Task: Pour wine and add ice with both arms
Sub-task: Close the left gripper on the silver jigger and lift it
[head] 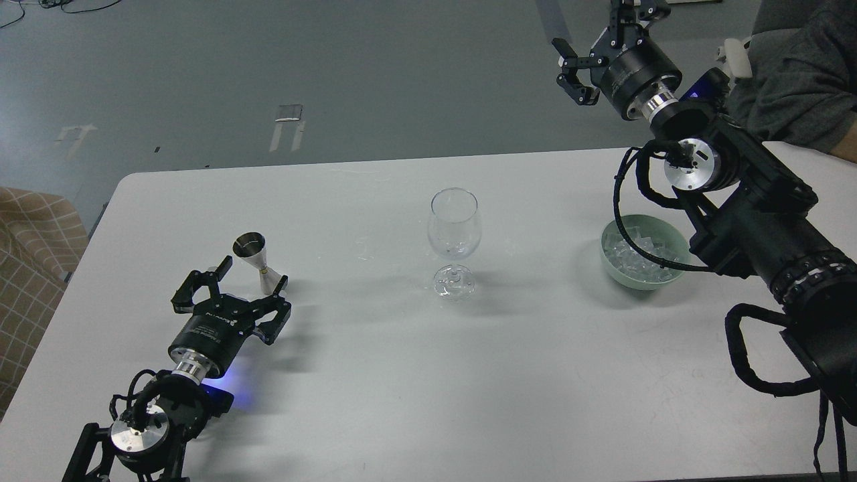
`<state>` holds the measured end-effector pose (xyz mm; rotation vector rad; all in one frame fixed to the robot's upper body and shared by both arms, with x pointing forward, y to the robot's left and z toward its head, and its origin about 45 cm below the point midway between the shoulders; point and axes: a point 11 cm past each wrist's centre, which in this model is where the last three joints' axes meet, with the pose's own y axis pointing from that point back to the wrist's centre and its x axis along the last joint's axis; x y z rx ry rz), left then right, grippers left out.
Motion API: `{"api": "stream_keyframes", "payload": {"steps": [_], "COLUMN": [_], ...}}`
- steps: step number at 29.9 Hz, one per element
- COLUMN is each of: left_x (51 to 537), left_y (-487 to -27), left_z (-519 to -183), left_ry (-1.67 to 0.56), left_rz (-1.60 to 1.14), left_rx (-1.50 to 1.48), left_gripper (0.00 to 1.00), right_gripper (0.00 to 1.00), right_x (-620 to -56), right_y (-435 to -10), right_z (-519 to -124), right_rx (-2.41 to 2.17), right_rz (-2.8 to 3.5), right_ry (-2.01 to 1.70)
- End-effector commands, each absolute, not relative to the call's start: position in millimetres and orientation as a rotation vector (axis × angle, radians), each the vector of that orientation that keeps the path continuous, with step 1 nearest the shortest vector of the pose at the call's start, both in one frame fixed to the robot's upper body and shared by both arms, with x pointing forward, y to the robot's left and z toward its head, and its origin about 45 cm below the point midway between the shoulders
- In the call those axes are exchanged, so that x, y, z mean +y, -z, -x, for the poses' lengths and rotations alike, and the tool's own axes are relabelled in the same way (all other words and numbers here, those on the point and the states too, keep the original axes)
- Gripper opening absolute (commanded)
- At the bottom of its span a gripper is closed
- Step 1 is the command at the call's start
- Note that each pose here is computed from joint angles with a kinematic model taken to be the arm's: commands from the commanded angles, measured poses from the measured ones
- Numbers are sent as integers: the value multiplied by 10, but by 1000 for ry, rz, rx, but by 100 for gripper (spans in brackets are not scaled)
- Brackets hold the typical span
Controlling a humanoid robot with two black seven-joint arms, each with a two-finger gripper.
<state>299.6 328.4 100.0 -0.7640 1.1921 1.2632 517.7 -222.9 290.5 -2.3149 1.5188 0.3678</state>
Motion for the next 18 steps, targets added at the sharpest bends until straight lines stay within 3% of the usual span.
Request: {"api": "stream_keyframes", "payload": {"steps": [1, 18], "left_x": [3279, 3241], "left_y": [-994, -1013], "left_z": [-3069, -3281], "left_ry": [-1262, -1262], "left_rz": [769, 750], "left_rx": [1196, 1188], "left_gripper": [93, 93], "right_gripper": [100, 100], "right_x": [-2231, -2258], "right_y": [-2895, -2830], "right_z": [-5174, -5153], "right_rx": [1521, 1531], "right_rz": [2315, 2312], "right_ry": [-370, -383]}}
